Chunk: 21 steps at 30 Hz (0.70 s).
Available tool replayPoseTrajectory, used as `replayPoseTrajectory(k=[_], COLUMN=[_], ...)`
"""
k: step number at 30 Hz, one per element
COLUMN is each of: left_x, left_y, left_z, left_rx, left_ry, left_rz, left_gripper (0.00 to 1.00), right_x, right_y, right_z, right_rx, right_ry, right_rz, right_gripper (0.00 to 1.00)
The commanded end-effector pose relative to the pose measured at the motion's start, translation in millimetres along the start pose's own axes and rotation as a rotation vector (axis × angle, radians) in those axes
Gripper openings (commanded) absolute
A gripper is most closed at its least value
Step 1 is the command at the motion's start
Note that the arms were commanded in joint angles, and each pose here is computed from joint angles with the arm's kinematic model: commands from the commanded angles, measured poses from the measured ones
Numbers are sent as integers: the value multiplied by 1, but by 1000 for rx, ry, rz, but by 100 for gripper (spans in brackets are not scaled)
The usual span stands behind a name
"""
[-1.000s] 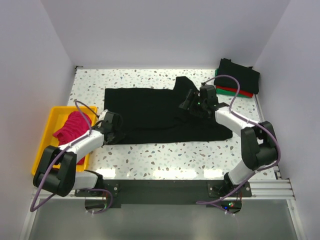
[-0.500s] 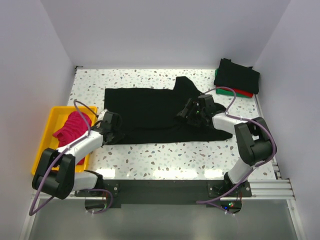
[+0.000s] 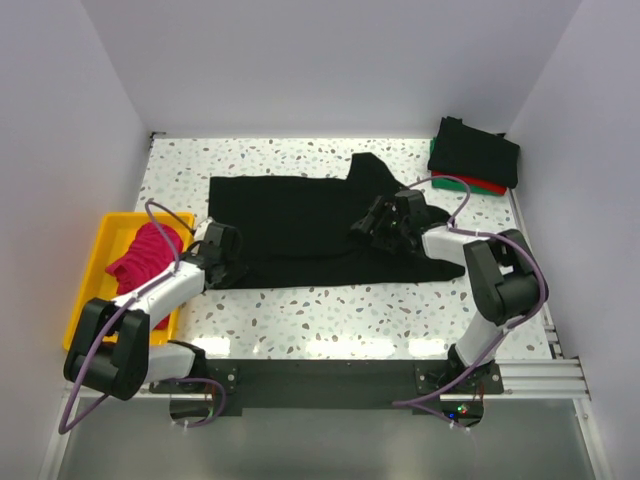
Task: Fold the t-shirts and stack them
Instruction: Fold the tshirt
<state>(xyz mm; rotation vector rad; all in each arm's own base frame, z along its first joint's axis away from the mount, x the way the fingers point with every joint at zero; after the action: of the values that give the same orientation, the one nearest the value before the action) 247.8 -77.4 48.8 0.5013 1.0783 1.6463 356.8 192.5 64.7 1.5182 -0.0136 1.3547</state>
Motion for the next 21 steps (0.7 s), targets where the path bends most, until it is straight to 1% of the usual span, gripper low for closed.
replayPoseTrajectory(k=[1,4,5,13,19,21], left_x=[-3,-4,-4,-5,-7,-8], left_y=[6,7,7,7,7,7], left_z=[12,14,14,16,17,17], left_rx=[-35,-39,-38,-38,-35,-32], left_ry=[-3,-5,-7,-12,-17,-17], left_rz=[-15,-19,-18,-24,-31,-36], left_gripper=[15,15,15,15,15,15], right_x=[29,32,40,60,82,83], right_y=[-4,-9,-10,-30,-50,-59], right_z=[14,17,20,25,22,17], right_rx=[-44,-44,-47,-43,-23,-6], right_ry=[23,38,50,96,181,218], right_rz=[79,69,83,84,81,65], right_gripper=[79,79,79,79,79,79])
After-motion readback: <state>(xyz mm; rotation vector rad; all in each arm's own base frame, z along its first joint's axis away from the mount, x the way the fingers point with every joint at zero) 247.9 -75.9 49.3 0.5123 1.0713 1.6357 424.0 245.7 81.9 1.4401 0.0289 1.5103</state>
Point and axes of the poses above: each gripper's point midway between its finger pads, its own y axis back along the fingers, its own x axis along the line the jaws close on, z = x × y, the point moved 3 cm from there along y, back along the fingers, and after that the axes turned 11 degrees about -y, right-handed, at the moved point
